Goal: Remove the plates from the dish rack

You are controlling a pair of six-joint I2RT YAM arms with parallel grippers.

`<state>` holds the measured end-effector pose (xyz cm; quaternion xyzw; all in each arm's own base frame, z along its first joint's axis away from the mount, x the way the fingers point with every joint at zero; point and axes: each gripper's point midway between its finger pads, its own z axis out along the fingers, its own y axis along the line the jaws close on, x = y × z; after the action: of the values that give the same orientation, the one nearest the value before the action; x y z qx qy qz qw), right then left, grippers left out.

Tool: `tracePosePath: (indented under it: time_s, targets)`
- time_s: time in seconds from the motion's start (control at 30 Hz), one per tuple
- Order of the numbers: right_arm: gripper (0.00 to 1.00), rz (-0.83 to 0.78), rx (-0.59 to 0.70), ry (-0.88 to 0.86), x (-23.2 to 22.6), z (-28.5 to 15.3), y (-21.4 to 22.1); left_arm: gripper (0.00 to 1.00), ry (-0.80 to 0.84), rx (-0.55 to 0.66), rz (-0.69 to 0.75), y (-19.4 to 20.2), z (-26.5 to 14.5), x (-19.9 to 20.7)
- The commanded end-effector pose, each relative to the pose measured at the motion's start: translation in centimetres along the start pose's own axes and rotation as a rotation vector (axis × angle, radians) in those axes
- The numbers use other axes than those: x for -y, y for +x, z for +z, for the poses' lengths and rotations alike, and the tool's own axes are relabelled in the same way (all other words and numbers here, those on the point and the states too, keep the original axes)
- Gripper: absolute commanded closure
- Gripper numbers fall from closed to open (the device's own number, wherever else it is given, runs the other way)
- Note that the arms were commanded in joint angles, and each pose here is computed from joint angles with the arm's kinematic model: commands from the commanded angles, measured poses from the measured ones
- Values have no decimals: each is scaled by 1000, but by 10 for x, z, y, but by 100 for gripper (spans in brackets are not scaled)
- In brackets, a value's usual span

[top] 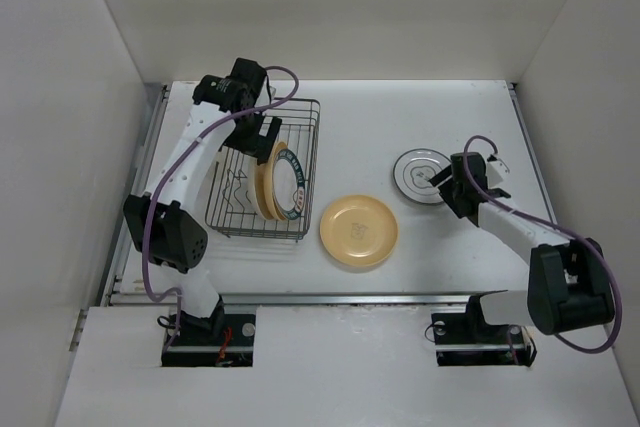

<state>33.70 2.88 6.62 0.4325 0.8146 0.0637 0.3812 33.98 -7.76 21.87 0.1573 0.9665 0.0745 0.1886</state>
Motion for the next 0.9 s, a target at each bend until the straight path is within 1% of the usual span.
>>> tracePosePath:
  time_s: [0.0, 0.1, 0.2, 0.23, 0.27, 0.3, 0.37, 0.4, 0.43, 0.53, 0.6, 0.63, 0.67, 0.7, 0.77, 0.8, 0.87]
  targets:
    - [22, -27, 19, -13, -11, -5, -13, 0, 20, 19, 13, 9, -17, 0]
    - [22, -24, 15, -64, -22, -16, -17, 6, 48, 11, 26, 11, -17, 4]
    - [22, -18, 25, -117, -30, -30, -23, 14, 67, 12, 26, 13, -19, 7]
    - [22, -22, 35, -131, -32, -34, -26, 18, 67, 12, 26, 13, -19, 7]
    - [22, -17, 43, -143, -34, -37, -29, 24, 67, -7, 38, 16, -13, 8]
    - [22, -13, 52, -155, -33, -42, -30, 26, 67, -7, 39, 16, -13, 8]
    - [22, -18, 58, -163, -31, -45, -31, 31, 69, -45, 45, 19, -3, 11]
    - [22, -15, 64, -171, -32, -48, -33, 38, 78, -46, 45, 17, 1, 13]
    - [22, -14, 59, -182, -32, -50, -31, 41, 79, -67, 49, 19, 7, 14]
    - [22, -20, 66, -192, -32, -55, -34, 44, 117, -114, 55, 21, 22, 24]
    - [22, -23, 59, -182, -30, -55, -32, 48, 154, -128, 55, 21, 26, 31]
    - [22, -24, 59, -181, -29, -57, -32, 53, 164, -149, 57, 24, 28, 33]
    - [22, -36, 54, -172, -26, -56, -31, 60, 163, -138, 46, 21, 26, 33]
    - [22, -33, 60, -182, -28, -59, -33, 76, 163, -138, 46, 21, 26, 33]
    - [22, -39, 67, -190, -27, -64, -35, 94, 150, -130, 34, 19, 25, 31]
    - [22, -36, 72, -197, -28, -66, -36, 100, 136, -107, 19, 13, 21, 28]
    - [23, -42, 78, -204, -28, -70, -38, 100, 106, -72, 6, 5, 13, 22]
